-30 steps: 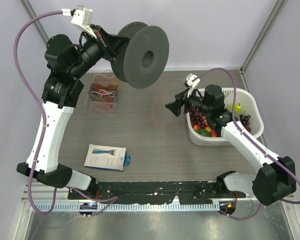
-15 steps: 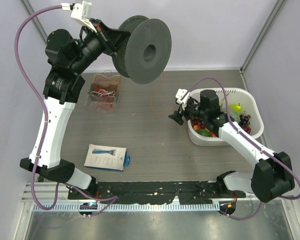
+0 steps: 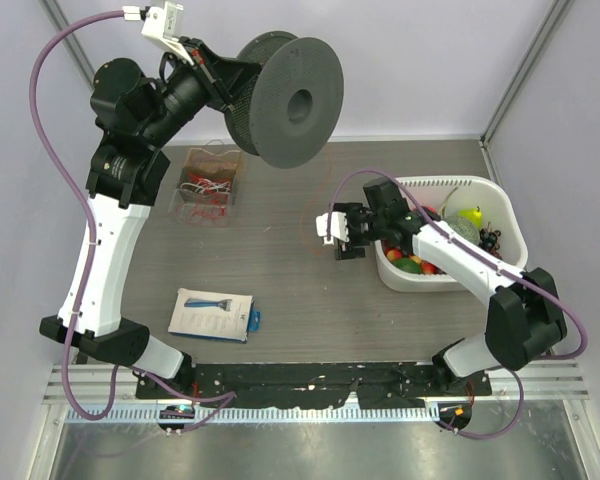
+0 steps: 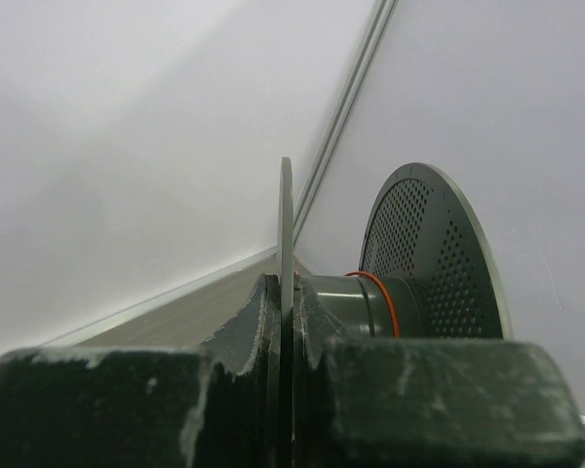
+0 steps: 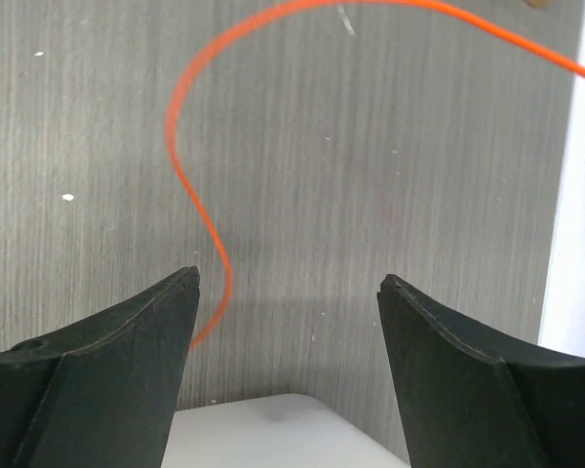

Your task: Wrap the cables

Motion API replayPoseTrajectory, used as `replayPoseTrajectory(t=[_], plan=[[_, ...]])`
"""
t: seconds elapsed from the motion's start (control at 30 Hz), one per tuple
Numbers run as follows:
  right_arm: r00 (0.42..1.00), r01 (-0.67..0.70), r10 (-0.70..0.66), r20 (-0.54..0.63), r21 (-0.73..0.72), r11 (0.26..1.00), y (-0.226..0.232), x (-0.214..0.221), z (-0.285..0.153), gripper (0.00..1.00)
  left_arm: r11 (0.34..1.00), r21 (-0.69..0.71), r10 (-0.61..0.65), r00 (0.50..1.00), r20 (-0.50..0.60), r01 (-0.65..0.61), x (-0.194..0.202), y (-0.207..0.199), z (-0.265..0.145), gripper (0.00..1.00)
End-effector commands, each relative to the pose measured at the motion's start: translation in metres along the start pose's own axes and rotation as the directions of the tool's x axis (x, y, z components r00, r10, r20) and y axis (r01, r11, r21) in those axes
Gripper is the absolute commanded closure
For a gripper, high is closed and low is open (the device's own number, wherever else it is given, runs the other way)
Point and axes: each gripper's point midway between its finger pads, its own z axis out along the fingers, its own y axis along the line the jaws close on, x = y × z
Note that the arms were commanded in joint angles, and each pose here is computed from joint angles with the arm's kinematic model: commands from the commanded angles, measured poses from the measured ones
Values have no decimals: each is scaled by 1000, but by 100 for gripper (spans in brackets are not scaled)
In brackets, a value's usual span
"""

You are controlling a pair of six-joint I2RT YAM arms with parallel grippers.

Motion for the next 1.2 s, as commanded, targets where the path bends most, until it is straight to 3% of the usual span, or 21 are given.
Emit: replayPoseTrajectory(t=[0.0,0.03,0.17,0.37,0.4,0.5,0.67,0.87,1.17], plan=[[991,135,-136,-7,-58,989,1,-5,5,21,998,54,17,994,107,-23,-35,-20,-8,100],[990,139,-139,-6,-62,988,0,-5,7,22,998,55,15,995,104,-21,-34,-20,-8,100],[981,177,-184,-65,-98,979,2,15,20,39,998,54,17,994,107,-23,-35,-20,-8,100],[983,167,-174,-56,-121,979,11,17,19,95,999,7,42,992,116,-43,-37,-12,-9,100],[985,162,-169,-42,-131,978,18,16,19,99,999,-23,42,992,122,-39,-38,-7,-9,100],[989,143,-146,-12,-119,983,28,3,8,99,983,-181,57,988,144,-31,-42,24,-8,100],[993,115,-109,51,-150,982,65,-19,-5,99,903,-427,109,986,126,-45,-29,81,-7,100],[989,44,-23,149,-136,990,79,-60,-28,99,827,-558,140,987,79,-72,-6,120,-3,100],[964,77,-29,263,-174,982,94,-141,-55,99,728,-673,128,990,-57,-133,55,180,21,100]])
